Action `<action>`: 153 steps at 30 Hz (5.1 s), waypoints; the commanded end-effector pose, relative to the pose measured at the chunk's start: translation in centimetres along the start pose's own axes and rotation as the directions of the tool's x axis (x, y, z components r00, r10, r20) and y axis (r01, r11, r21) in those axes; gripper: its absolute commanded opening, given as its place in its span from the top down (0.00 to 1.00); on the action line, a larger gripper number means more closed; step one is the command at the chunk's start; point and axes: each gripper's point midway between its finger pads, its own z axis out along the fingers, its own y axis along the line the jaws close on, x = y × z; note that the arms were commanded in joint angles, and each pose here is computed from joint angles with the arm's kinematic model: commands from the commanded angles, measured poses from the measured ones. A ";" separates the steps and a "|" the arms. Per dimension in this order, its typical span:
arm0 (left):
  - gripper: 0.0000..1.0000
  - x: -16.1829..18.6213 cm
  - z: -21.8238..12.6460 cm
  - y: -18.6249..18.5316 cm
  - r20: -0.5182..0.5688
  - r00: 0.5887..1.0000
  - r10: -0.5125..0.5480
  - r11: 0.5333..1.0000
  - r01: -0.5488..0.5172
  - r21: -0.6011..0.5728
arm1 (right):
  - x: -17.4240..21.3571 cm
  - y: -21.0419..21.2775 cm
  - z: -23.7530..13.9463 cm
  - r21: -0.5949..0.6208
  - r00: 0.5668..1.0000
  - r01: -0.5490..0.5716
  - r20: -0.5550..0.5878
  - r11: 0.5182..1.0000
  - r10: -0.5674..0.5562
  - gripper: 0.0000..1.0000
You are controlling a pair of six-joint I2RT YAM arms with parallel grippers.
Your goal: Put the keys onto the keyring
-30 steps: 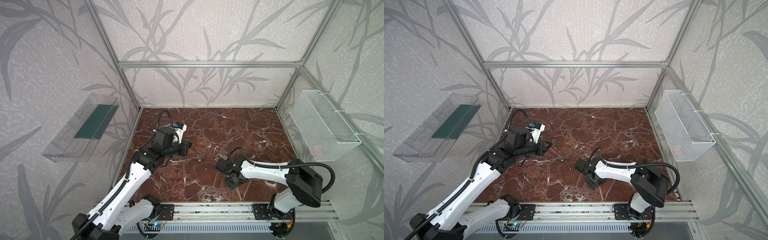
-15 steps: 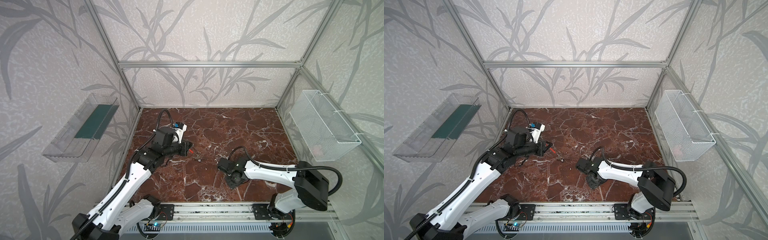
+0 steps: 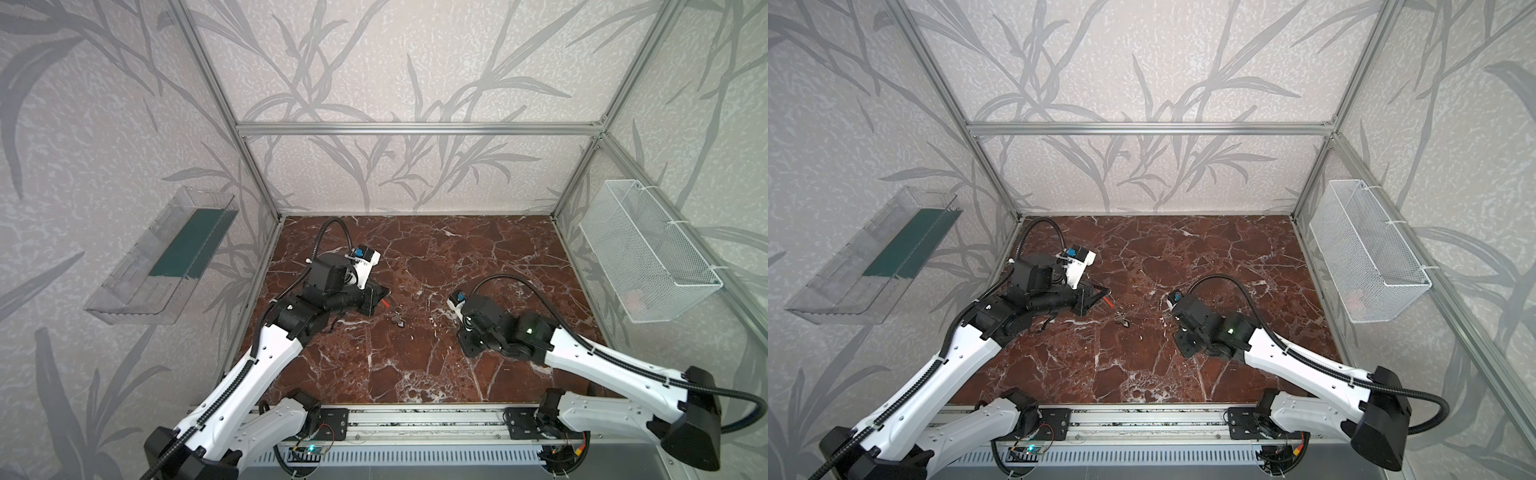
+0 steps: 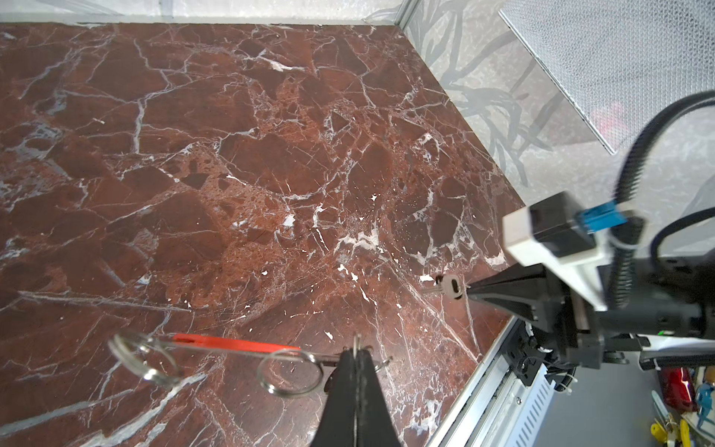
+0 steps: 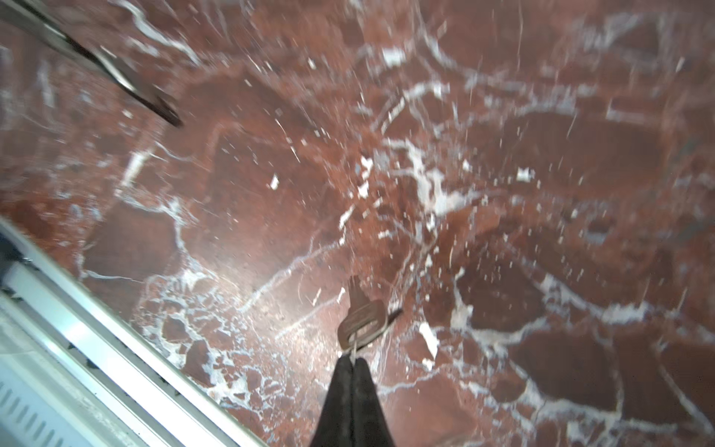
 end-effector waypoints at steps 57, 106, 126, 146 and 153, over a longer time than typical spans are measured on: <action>1.00 -4.1 -0.3 -7.7 -0.019 0.948 0.318 0.946 -0.316 0.074 | -17.0 6.7 -6.8 0.145 0.575 0.608 0.597 0.781 -0.559 1.00; 1.00 -8.2 -0.7 -7.4 0.350 0.934 0.069 0.992 -0.103 0.079 | -16.4 5.0 -8.3 -0.077 0.718 0.363 0.658 0.929 -0.227 0.72; 1.00 -10.3 -2.5 -9.8 0.408 0.906 -0.114 0.920 -0.059 0.388 | -21.0 2.3 -10.4 -0.648 0.717 0.065 0.559 0.758 0.417 0.70; 1.00 -9.7 -2.4 -9.0 0.403 0.907 -0.123 0.933 -0.033 0.358 | -21.7 3.3 -11.3 -0.725 0.689 0.114 0.550 0.679 0.472 0.73; 1.00 -9.8 -2.6 -9.2 0.401 0.908 -0.120 0.930 -0.038 0.365 | -21.4 4.0 -10.9 -0.754 0.719 0.127 0.518 0.645 0.464 0.74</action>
